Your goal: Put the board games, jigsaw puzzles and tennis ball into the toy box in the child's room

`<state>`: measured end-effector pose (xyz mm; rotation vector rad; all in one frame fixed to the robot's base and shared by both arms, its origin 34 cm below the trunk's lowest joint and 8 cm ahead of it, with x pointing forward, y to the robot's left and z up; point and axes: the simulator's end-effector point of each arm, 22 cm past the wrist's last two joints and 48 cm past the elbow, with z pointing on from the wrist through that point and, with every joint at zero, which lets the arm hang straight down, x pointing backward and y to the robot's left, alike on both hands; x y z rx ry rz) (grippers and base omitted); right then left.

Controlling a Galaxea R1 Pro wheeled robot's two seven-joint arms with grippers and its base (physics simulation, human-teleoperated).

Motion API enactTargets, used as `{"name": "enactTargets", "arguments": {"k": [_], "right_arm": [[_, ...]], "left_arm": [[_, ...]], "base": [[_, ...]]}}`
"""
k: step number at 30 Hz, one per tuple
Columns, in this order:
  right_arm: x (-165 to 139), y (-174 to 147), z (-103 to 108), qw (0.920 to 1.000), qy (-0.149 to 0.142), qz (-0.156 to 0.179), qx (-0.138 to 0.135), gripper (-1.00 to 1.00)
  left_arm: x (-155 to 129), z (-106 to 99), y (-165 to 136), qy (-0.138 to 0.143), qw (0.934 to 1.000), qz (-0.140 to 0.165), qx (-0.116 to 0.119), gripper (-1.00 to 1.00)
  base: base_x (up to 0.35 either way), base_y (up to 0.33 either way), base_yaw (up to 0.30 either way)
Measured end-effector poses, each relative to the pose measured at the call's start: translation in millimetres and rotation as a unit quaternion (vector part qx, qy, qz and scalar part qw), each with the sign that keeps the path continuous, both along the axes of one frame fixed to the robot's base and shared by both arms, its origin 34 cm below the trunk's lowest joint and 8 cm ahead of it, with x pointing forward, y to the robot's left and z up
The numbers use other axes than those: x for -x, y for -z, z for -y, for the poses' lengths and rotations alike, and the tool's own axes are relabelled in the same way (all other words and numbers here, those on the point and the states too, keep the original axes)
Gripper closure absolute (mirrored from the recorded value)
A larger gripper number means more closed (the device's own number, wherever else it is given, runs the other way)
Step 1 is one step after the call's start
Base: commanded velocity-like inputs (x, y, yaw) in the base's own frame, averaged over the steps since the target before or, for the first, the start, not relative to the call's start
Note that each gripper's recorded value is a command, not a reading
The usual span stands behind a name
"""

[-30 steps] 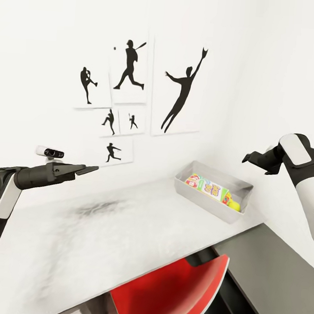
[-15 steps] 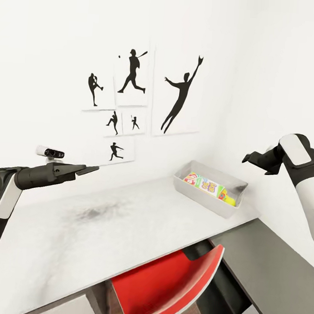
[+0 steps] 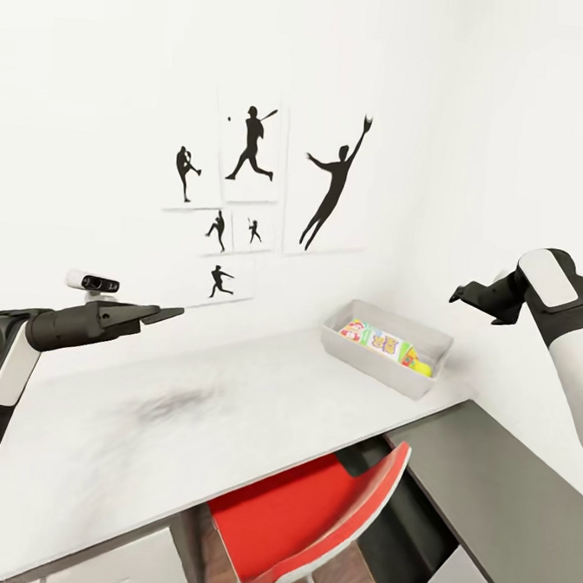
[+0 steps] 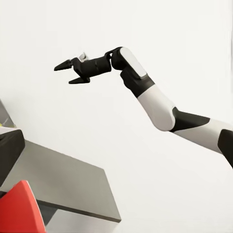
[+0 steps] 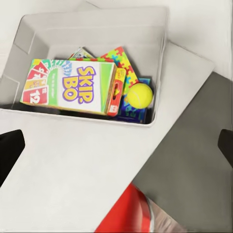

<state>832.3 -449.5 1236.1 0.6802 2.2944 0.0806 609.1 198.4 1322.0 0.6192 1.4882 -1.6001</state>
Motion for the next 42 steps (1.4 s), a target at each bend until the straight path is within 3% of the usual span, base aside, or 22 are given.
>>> {"name": "enactTargets", "arguments": {"k": [25, 35, 42], "right_arm": [[8, -3, 8, 1.0000, 0.005, 0.002, 0.000, -1.00], [10, -8, 8, 1.0000, 0.005, 0.005, -0.001, -1.00], [12, -12, 8, 1.0000, 0.005, 0.008, -0.001, -1.00]], "left_arm": [[5, 1, -8, 0.000, 1.0000, 0.009, 0.001, -1.00], [8, 0, -13, 0.000, 0.9999, 0.014, 0.001, -1.00], [10, 0, -16, 0.000, 0.9999, 0.017, 0.001, -1.00]], "base": [[-0.094, 0.055, -0.005], [-0.251, 0.183, -0.211], [-0.021, 0.157, -0.243]]}}
